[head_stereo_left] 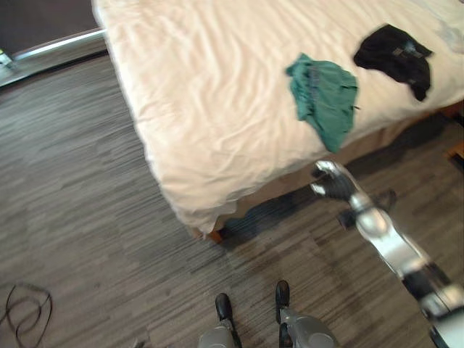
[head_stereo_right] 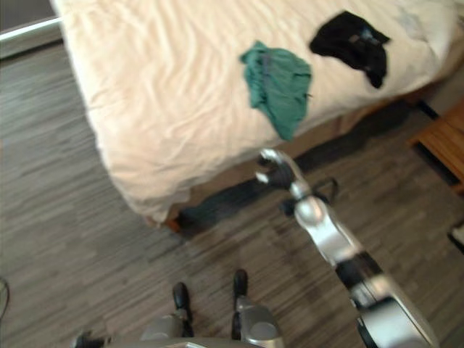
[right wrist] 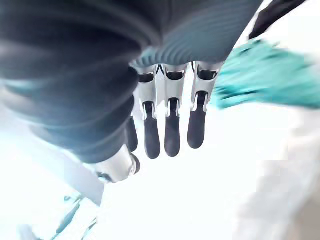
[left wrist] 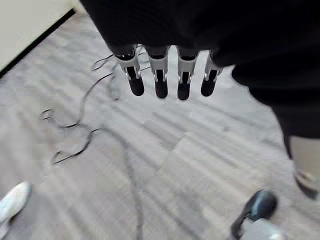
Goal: Tidy up the quilt and then pick up the clothes from the bed and put them into the laundry hamper.
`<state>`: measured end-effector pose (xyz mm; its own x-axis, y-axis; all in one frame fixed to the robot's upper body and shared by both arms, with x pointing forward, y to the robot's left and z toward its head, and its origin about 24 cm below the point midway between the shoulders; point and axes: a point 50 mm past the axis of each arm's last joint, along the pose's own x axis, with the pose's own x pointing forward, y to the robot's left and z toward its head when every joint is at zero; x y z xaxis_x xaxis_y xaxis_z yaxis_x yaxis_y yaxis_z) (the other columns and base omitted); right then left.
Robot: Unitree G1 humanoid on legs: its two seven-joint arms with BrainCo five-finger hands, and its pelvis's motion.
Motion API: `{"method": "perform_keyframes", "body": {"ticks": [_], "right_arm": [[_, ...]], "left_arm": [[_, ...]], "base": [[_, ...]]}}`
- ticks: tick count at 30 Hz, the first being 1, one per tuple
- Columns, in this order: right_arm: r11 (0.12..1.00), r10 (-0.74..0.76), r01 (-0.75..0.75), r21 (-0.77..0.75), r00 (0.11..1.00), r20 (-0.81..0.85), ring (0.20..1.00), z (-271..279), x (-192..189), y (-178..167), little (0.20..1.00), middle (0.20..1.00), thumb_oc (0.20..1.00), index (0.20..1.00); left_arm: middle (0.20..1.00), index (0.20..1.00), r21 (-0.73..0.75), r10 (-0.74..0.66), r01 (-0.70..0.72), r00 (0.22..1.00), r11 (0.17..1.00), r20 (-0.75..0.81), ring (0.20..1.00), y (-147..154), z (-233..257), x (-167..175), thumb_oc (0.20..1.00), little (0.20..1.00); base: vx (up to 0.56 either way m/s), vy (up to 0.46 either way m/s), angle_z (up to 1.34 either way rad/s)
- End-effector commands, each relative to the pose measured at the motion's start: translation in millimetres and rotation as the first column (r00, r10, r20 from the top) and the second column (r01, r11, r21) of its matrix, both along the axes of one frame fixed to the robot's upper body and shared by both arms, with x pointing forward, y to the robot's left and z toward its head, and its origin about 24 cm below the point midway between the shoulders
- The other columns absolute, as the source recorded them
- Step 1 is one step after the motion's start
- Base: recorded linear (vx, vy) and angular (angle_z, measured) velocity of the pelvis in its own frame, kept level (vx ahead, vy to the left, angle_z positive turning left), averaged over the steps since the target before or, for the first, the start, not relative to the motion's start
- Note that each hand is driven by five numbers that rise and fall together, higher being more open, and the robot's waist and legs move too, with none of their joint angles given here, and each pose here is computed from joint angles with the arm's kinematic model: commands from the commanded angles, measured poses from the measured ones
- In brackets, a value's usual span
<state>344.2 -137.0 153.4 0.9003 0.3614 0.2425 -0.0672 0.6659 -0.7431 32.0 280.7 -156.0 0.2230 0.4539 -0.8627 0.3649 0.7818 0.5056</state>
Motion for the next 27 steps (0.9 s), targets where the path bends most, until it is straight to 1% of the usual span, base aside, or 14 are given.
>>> {"method": "perform_keyframes", "body": {"ticks": [1, 3, 4, 8, 9, 10, 12, 18, 19, 22, 23, 24, 25, 27], "right_arm": [[0.995, 0.097, -0.095, -0.016, 0.979, 0.179, 0.2, 70.4, 24.4, 41.5, 0.2, 0.2, 0.2, 0.2], [0.999, 0.049, -0.044, -0.025, 0.978, 0.204, 0.2, 101.3, 43.8, 51.7, 0.2, 0.2, 0.2, 0.2], [1.0, -0.016, 0.014, 0.014, 0.985, 0.17, 0.2, 113.2, 58.1, 55.2, 0.2, 0.2, 0.2, 0.2], [0.992, -0.123, 0.119, 0.042, 0.987, 0.102, 0.2, 105.4, 72.0, 49.3, 0.2, 0.2, 0.2, 0.2], [0.984, -0.168, 0.168, 0.057, 0.986, 0.002, 0.2, 80.3, 76.7, 41.9, 0.2, 0.2, 0.2, 0.2], [0.984, -0.169, 0.168, 0.057, 0.986, 0.002, 0.2, 80.3, 76.7, 41.7, 0.2, 0.2, 0.2, 0.2], [0.981, -0.187, 0.194, 0.02, 0.965, -0.187, 0.2, 27.3, 76.3, 42.5, 0.2, 0.2, 0.2, 0.2], [0.985, -0.172, 0.163, -0.057, 0.9, -0.402, 0.2, -50.3, 57.1, 51.3, 0.2, 0.2, 0.2, 0.2], [0.993, -0.109, 0.077, -0.089, 0.889, -0.444, 0.2, -75.9, 42.2, 65.8, 0.2, 0.2, 0.2, 0.2], [0.998, -0.002, -0.027, -0.06, 0.897, -0.443, 0.2, -82.3, 28.6, 81.4, 0.2, 0.2, 0.2, 0.2], [0.995, 0.085, -0.099, -0.013, 0.908, -0.41, 0.2, -73.7, 22.4, 89.5, 0.2, 0.2, 0.2, 0.2], [0.953, 0.3, -0.278, 0.116, 0.908, -0.292, 0.2, -39.1, 3.6, 103.4, 0.2, 0.2, 0.2, 0.2], [0.954, 0.3, -0.277, 0.116, 0.908, -0.293, 0.2, -39.0, 3.5, 103.0, 0.2, 0.2, 0.2, 0.2], [0.889, 0.434, -0.397, 0.23, 0.889, -0.146, 0.2, -2.8, -13.0, 95.2, 0.2, 0.2, 0.2, 0.2]], "left_arm": [[1.0, 1.0, 0.077, -0.097, 0.086, 0.984, 0.993, 0.152, 1.0, 19.3, 18.1, 64.9, 1.0, 1.0], [1.0, 1.0, 0.091, -0.161, 0.147, 0.972, 0.985, 0.173, 1.0, 17.0, 20.7, 76.5, 1.0, 1.0], [1.0, 1.0, 0.1, -0.235, 0.218, 0.947, 0.971, 0.219, 1.0, 10.1, 25.0, 97.5, 1.0, 1.0], [1.0, 1.0, 0.092, -0.35, 0.338, 0.885, 0.937, 0.309, 1.0, -16.9, 30.6, 133.0, 1.0, 1.0], [1.0, 1.0, 0.083, -0.399, 0.398, 0.84, 0.914, 0.368, 1.0, -35.8, 35.3, 152.5, 1.0, 1.0], [1.0, 1.0, 0.083, -0.4, 0.398, 0.839, 0.913, 0.368, 1.0, -35.8, 35.3, 152.5, 1.0, 1.0], [1.0, 1.0, 0.047, -0.443, 0.47, 0.789, 0.882, 0.426, 1.0, -61.5, 38.6, 167.5, 1.0, 1.0], [1.0, 1.0, 0.025, -0.486, 0.533, 0.75, 0.846, 0.448, 1.0, -81.2, 38.2, 171.1, 1.0, 1.0], [1.0, 1.0, 0.023, -0.477, 0.519, 0.767, 0.855, 0.429, 1.0, -80.4, 34.6, 166.8, 1.0, 1.0], [1.0, 1.0, 0.026, -0.465, 0.5, 0.783, 0.866, 0.413, 1.0, -77.6, 32.0, 162.0, 1.0, 1.0], [1.0, 1.0, 0.033, -0.462, 0.492, 0.79, 0.87, 0.404, 1.0, -74.6, 31.2, 159.9, 1.0, 1.0], [1.0, 1.0, 0.048, -0.437, 0.455, 0.813, 0.889, 0.385, 1.0, -64.0, 30.5, 155.4, 1.0, 1.0], [1.0, 1.0, 0.048, -0.437, 0.456, 0.812, 0.889, 0.386, 1.0, -64.3, 30.5, 155.5, 1.0, 1.0], [1.0, 1.0, 0.071, -0.418, 0.424, 0.826, 0.903, 0.38, 1.0, -53.2, 31.8, 153.5, 1.0, 1.0]], "base": [[-0.08, -0.039, 0.52], [-0.11, -0.065, 0.87], [-0.09, -0.078, 0.62], [-0.06, -0.039, 0.59], [-0.04, -0.017, 0.52], [-0.05, -0.013, 0.37], [-0.04, 0.027, 0.35], [0.0, 0.049, 0.17], [0.02, 0.034, 0.04], [0.03, 0.039, -0.04], [0.07, 0.042, -0.14], [0.06, 0.044, -0.19], [0.06, 0.042, -0.12], [0.03, 0.018, -0.24]]}}
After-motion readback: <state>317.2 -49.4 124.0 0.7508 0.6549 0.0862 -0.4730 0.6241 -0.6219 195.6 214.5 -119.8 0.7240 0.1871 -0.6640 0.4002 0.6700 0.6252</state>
